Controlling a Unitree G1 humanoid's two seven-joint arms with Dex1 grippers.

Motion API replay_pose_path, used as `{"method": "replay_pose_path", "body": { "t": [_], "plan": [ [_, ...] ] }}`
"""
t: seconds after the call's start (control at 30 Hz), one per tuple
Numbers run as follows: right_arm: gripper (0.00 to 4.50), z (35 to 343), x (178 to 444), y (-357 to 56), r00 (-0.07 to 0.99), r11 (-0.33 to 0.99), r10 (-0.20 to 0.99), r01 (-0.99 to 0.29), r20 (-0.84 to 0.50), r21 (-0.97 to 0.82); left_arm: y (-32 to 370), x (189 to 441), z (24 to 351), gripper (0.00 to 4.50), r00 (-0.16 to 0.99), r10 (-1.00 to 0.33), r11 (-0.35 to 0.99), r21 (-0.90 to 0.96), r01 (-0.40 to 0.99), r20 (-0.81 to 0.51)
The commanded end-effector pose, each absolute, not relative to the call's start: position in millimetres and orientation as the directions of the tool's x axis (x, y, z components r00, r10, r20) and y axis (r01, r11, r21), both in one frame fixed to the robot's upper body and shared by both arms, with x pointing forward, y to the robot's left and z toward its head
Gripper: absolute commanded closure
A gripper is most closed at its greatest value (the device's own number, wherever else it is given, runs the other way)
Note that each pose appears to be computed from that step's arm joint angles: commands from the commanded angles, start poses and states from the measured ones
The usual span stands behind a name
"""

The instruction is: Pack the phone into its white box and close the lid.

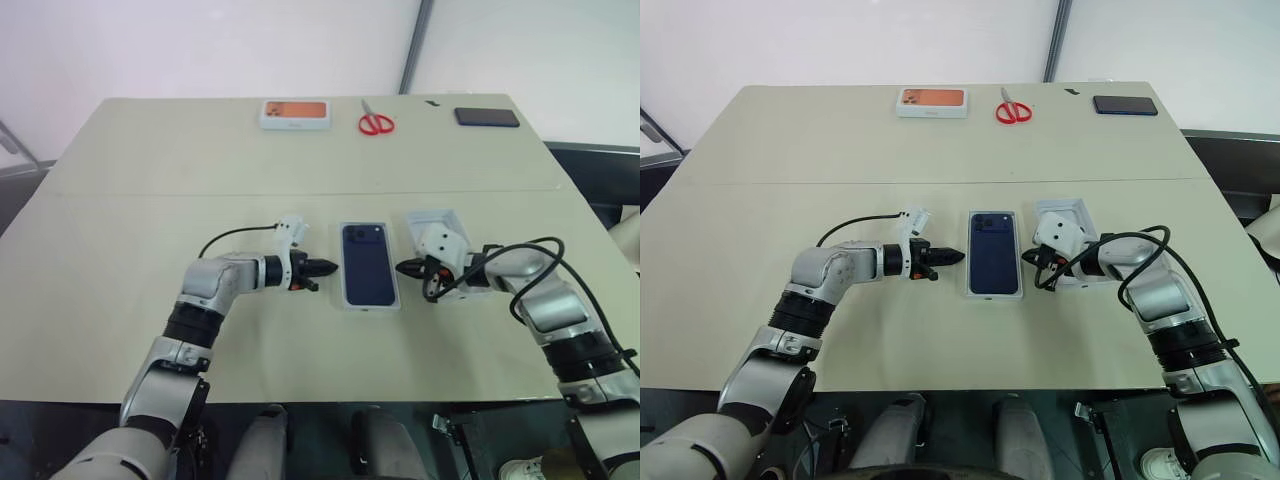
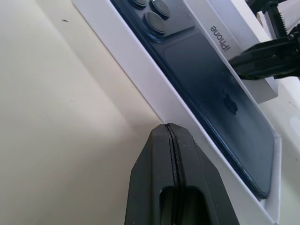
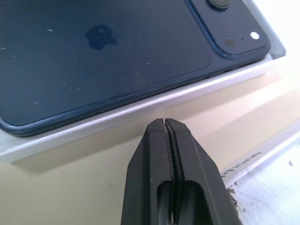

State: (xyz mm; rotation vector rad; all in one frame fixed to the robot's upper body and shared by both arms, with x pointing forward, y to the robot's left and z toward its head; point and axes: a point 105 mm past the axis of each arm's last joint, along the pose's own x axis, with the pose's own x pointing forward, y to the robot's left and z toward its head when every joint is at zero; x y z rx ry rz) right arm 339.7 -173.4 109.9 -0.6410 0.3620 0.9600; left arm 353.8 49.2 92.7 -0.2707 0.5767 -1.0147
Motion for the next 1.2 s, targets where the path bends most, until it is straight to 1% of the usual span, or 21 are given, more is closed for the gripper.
{"method": "replay_pose_path", "body": {
  "t": [0.03, 0.27, 0.4, 0.53, 0.6, 0.7, 0.73, 0.8, 0.83, 0.87, 0.9, 0.93, 1.03, 1.1, 1.13, 1.17, 1.2],
  "plan": [
    [4.45, 127, 344, -176, 0.566, 0.405, 0.640, -0.823, -0.519, -0.398, 59, 361, 111, 4.50, 0.431, -0.857, 0.515, -0.430, 0.742, -0.282],
    [4.45, 138, 365, -175, 0.637, 0.446, 0.613, -0.767, -0.467, -0.461, 88, 371, 121, 4.50, 0.527, -0.812, 0.583, -0.398, 0.709, -0.250],
    [4.45, 127, 375, -181, 0.666, 0.403, 0.546, -0.740, -0.508, -0.538, 101, 372, 136, 4.50, 0.580, -0.792, 0.608, -0.331, 0.722, -0.189],
    [4.45, 125, 387, -190, 0.704, 0.431, 0.495, -0.708, -0.508, -0.560, 114, 370, 147, 4.50, 0.626, -0.768, 0.639, -0.239, 0.731, -0.138],
    [4.45, 123, 389, -195, 0.713, 0.424, 0.475, -0.699, -0.516, -0.576, 124, 367, 152, 4.50, 0.637, -0.763, 0.643, -0.230, 0.730, -0.112],
    [4.45, 128, 381, -184, 0.669, 0.397, 0.547, -0.736, -0.503, -0.548, 133, 361, 157, 4.50, 0.636, -0.767, 0.636, -0.231, 0.737, -0.081],
    [4.45, 132, 379, -180, 0.661, 0.397, 0.567, -0.743, -0.492, -0.539, 138, 359, 158, 4.50, 0.644, -0.762, 0.643, -0.209, 0.737, -0.073],
    [4.45, 136, 374, -176, 0.640, 0.425, 0.601, -0.763, -0.479, -0.487, 146, 356, 157, 4.50, 0.644, -0.761, 0.641, -0.231, 0.732, -0.071],
    [4.49, 136, 372, -178, 0.636, 0.433, 0.599, -0.768, -0.485, -0.472, 148, 353, 156, 4.25, 0.630, -0.773, 0.627, -0.246, 0.739, -0.077],
    [4.08, 138, 371, -182, 0.631, 0.453, 0.602, -0.774, -0.489, -0.441, 152, 351, 153, 3.96, 0.622, -0.777, 0.622, -0.280, 0.731, -0.099],
    [3.92, 140, 369, -186, 0.631, 0.466, 0.600, -0.776, -0.492, -0.425, 155, 351, 151, 3.73, 0.625, -0.772, 0.629, -0.283, 0.724, -0.116],
    [3.60, 142, 369, -192, 0.639, 0.467, 0.588, -0.769, -0.495, -0.438, 160, 352, 151, 3.23, 0.637, -0.761, 0.644, -0.255, 0.721, -0.120],
    [2.09, 154, 368, -201, 0.667, 0.480, 0.568, -0.745, -0.483, -0.464, 171, 353, 156, 1.77, 0.671, -0.734, 0.677, -0.192, 0.710, -0.109],
    [1.11, 166, 366, -203, 0.686, 0.504, 0.567, -0.726, -0.455, -0.467, 178, 351, 160, 0.80, 0.676, -0.730, 0.682, -0.149, 0.716, -0.099],
    [0.59, 170, 366, -203, 0.695, 0.515, 0.567, -0.718, -0.442, -0.468, 180, 349, 162, 0.25, 0.674, -0.733, 0.680, -0.131, 0.721, -0.096],
    [0.07, 174, 367, -203, 0.717, 0.546, 0.561, -0.696, -0.414, -0.467, 182, 347, 164, 0.00, 0.674, -0.734, 0.679, -0.104, 0.727, -0.083],
    [0.03, 176, 367, -203, 0.739, 0.577, 0.551, -0.673, -0.388, -0.463, 182, 343, 165, 0.00, 0.664, -0.744, 0.668, -0.082, 0.740, -0.073]
  ]
}}
